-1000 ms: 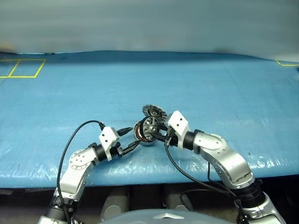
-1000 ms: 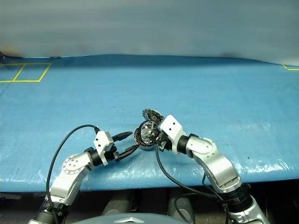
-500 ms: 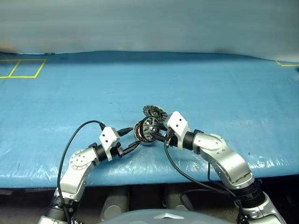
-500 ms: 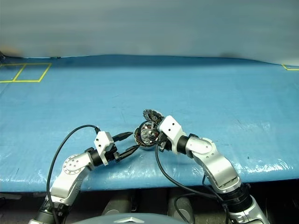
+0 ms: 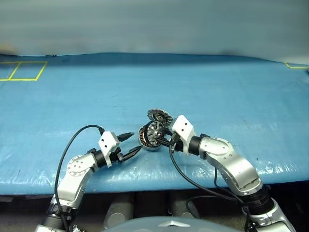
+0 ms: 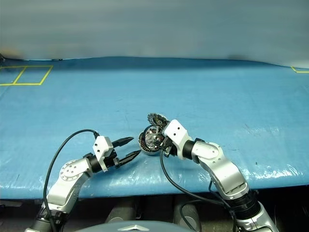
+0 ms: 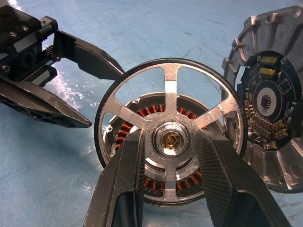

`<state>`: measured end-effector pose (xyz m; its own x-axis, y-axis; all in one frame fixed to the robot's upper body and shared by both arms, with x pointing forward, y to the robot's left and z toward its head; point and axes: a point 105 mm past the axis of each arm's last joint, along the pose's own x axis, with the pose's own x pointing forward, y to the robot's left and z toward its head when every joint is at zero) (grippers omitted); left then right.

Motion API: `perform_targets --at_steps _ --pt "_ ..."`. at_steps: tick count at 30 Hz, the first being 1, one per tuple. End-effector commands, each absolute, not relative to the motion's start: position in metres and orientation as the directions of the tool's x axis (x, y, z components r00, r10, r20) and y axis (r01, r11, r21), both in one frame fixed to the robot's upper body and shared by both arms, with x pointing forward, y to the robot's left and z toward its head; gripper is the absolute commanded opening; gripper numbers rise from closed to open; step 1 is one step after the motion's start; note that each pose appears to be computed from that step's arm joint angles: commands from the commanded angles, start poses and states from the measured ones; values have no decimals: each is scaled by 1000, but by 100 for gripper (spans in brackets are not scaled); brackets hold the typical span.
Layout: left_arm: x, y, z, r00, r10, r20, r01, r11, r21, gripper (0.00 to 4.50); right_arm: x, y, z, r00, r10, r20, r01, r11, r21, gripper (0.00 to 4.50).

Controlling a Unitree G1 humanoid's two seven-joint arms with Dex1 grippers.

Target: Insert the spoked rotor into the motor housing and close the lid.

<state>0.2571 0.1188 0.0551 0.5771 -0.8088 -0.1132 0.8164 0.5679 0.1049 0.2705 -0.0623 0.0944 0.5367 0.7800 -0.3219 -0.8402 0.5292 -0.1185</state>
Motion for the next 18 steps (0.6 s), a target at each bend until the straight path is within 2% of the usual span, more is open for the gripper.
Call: perform_targets --at_steps 1,6,17,18 --pt "259 119 69 587 -806 -72 806 574 143 311 270 -60 97 529 788 -316 -848 509 -150 128" --pt "258 115 70 583 -810 -67 809 571 137 311 274 -60 98 543 781 -307 -833 546 -85 288" --pt "258 114 70 579 -812 -68 812 568 133 311 275 -61 106 559 788 -256 -824 563 -65 288" --pt "258 113 70 579 -813 -67 813 568 133 311 275 -61 108 558 793 -247 -825 562 -61 271"
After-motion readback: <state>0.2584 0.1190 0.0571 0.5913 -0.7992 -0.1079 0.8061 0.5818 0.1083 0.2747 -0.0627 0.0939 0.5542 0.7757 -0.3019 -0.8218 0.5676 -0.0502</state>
